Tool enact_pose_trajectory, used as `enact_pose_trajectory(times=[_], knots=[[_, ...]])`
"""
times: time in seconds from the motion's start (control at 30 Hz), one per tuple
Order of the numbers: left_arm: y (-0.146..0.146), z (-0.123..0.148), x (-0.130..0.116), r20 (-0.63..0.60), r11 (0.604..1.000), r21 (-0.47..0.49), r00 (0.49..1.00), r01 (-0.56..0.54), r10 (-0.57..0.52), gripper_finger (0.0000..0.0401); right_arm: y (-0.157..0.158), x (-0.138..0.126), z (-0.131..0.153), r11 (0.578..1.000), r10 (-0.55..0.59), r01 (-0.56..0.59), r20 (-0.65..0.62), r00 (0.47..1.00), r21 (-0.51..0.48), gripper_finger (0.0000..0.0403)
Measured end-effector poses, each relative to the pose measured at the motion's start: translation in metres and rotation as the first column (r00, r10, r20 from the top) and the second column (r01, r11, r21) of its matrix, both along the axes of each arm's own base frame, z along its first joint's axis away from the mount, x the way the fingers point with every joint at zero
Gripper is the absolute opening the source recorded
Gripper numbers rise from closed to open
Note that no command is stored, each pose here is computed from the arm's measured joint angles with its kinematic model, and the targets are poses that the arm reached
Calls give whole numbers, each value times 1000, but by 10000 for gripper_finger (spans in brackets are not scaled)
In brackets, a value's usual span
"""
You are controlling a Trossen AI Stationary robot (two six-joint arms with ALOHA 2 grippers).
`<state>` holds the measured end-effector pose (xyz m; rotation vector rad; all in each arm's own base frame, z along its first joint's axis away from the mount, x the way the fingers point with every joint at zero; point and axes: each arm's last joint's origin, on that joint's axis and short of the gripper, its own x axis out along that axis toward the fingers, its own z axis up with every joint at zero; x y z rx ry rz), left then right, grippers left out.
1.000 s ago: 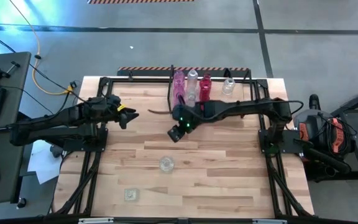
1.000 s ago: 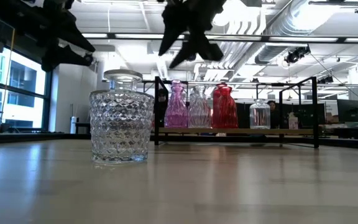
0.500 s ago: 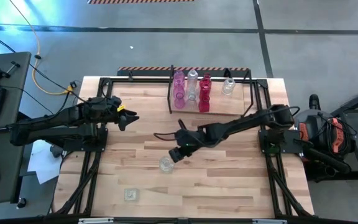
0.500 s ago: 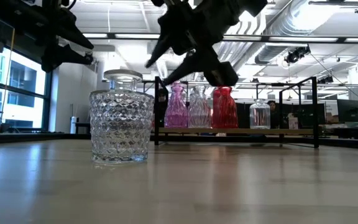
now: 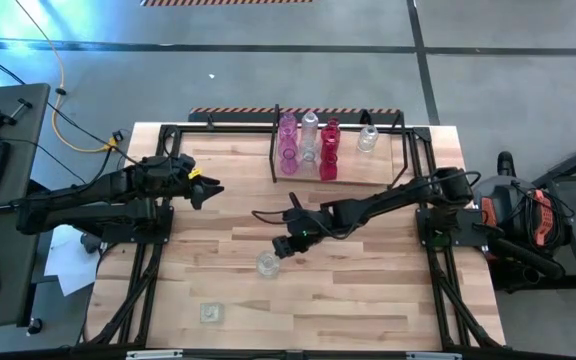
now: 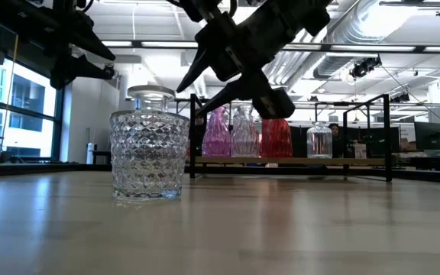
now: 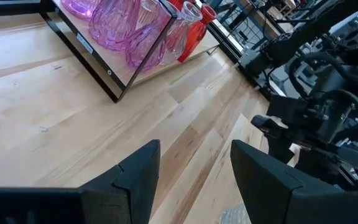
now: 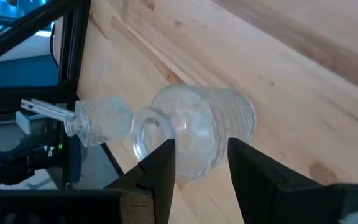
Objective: Sort vases onto shelf
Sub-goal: Align the transparent vase with the other transparent vase on the shelf
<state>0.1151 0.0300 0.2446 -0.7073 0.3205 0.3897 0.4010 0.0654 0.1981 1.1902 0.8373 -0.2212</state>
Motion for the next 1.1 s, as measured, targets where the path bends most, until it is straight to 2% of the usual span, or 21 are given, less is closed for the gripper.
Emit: enact_pose_trajectory(times=[0.1,0.2,0.4,0.53,0.77,0.97,1.1], knots=[[0,0,0,0,1000,0,1000,0,0,186,-3,2,5,1000,4,-4,2,1000,-3,129],[0,0,0,-1,1000,1,1000,-4,4,186,-7,9,23,999,31,-30,21,999,-40,129],[0,0,0,-1,1000,2,1000,-8,8,186,-25,4,45,981,103,-126,-149,983,-150,129],[0,0,0,-1,1000,2,1000,-7,7,186,-30,3,46,971,152,-179,-171,973,-157,129],[1,-2,3,-18,1000,-2,1000,-8,8,186,-26,12,26,955,272,-288,-185,944,-68,129],[2,-4,6,-33,1000,-21,999,-15,14,186,-31,23,42,942,289,-307,-138,947,-135,129],[3,-6,7,-39,995,-66,996,-78,76,186,-42,22,51,923,311,-338,-161,937,-185,129]])
